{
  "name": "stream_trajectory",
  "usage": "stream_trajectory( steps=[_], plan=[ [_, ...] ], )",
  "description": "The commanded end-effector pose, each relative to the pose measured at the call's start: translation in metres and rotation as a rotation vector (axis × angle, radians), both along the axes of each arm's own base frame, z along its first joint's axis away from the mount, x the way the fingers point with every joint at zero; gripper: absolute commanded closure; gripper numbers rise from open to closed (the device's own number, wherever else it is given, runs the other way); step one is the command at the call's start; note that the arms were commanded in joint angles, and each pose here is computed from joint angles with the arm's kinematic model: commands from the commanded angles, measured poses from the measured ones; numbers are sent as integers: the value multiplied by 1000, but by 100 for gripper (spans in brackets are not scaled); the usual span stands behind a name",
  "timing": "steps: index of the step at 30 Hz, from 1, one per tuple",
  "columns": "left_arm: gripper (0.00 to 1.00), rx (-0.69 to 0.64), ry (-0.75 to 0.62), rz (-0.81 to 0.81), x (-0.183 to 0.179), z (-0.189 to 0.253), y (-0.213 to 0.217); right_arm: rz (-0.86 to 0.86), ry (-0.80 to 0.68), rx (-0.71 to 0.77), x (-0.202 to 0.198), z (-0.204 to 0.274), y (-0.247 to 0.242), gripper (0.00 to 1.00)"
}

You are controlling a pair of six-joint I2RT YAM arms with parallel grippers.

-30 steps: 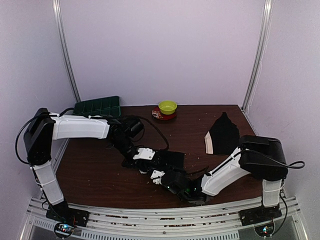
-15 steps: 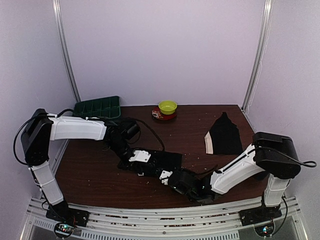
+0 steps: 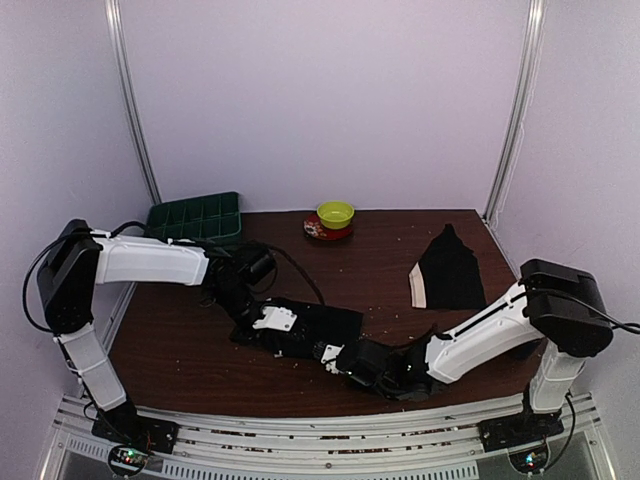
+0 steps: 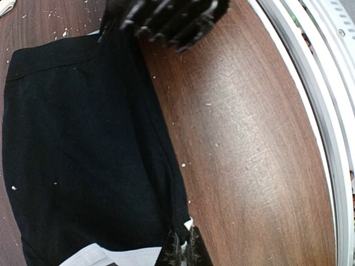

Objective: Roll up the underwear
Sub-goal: Pick up the underwear from the center of the board, then fold the underwear at the center of the board.

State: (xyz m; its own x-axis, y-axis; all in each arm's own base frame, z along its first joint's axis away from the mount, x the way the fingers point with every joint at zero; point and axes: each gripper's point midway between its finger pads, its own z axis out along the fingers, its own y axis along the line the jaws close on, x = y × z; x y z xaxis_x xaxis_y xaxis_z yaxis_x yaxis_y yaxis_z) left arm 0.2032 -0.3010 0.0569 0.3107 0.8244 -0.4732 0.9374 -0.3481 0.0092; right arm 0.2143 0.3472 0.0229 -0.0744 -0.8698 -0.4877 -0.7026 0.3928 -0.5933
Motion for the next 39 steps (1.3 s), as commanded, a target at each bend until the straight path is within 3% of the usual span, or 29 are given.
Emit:
stream_trajectory(
  steps=[1,16,26,39],
  plan=[
    [100,1,-39,-6,1,6,9,78,145,-39,-22,-8,3,100],
    [100,66,-173,-94,5,27,36,179,550,51,-59,29,39,100],
    [100,113,-272,-103,45,41,33,176,823,173,-48,33,38,100],
    [98,174,-341,-136,92,55,23,174,1073,321,-39,45,45,100]
  ],
)
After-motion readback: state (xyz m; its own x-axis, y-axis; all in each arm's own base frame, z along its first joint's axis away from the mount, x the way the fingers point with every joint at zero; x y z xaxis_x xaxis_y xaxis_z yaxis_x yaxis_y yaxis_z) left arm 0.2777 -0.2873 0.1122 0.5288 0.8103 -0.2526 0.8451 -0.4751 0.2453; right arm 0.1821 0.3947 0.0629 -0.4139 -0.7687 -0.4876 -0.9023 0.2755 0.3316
